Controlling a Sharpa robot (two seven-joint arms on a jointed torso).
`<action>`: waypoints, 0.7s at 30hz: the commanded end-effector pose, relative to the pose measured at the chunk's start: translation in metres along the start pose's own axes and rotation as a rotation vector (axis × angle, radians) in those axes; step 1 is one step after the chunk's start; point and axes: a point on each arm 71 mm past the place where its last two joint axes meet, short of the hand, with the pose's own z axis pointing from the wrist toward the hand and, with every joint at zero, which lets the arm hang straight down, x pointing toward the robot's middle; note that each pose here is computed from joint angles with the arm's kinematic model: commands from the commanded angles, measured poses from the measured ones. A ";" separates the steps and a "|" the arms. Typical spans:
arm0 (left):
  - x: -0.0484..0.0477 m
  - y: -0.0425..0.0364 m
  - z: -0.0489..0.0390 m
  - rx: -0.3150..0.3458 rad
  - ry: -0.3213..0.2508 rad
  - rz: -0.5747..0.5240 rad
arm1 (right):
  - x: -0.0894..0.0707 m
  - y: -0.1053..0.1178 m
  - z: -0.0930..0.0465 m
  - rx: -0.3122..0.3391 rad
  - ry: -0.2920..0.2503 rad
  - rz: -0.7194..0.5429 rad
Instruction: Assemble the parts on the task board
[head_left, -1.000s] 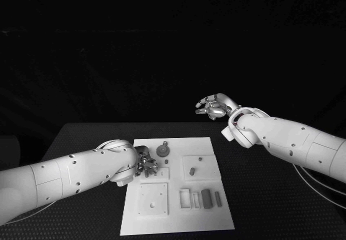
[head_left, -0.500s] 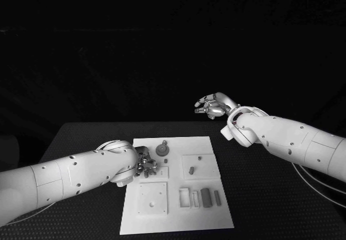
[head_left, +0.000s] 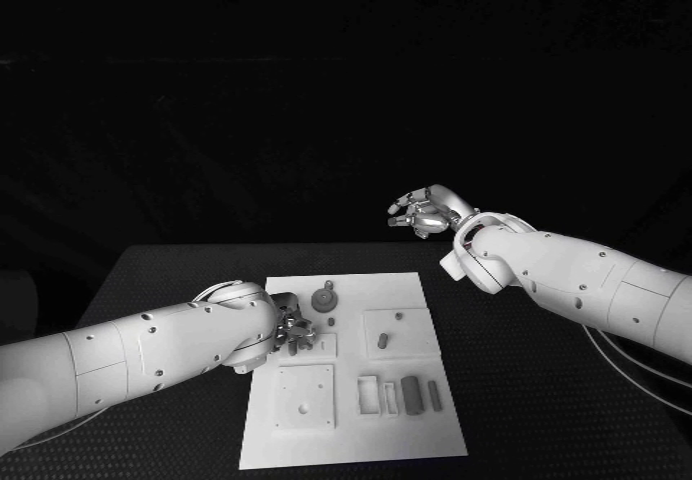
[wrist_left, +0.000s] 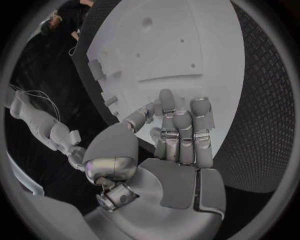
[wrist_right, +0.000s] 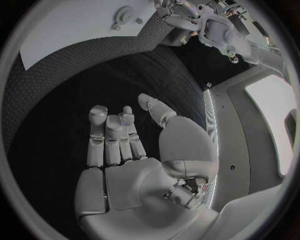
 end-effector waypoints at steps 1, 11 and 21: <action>-0.0007 -0.0021 0.0004 0.007 -0.026 0.020 | 0.001 0.001 0.000 -0.008 0.013 0.002; 0.0013 -0.0031 0.0005 0.008 -0.012 0.035 | 0.001 0.001 0.000 -0.008 0.013 0.002; 0.0037 -0.0032 0.0004 0.005 0.020 0.054 | 0.001 0.001 0.000 -0.008 0.018 0.002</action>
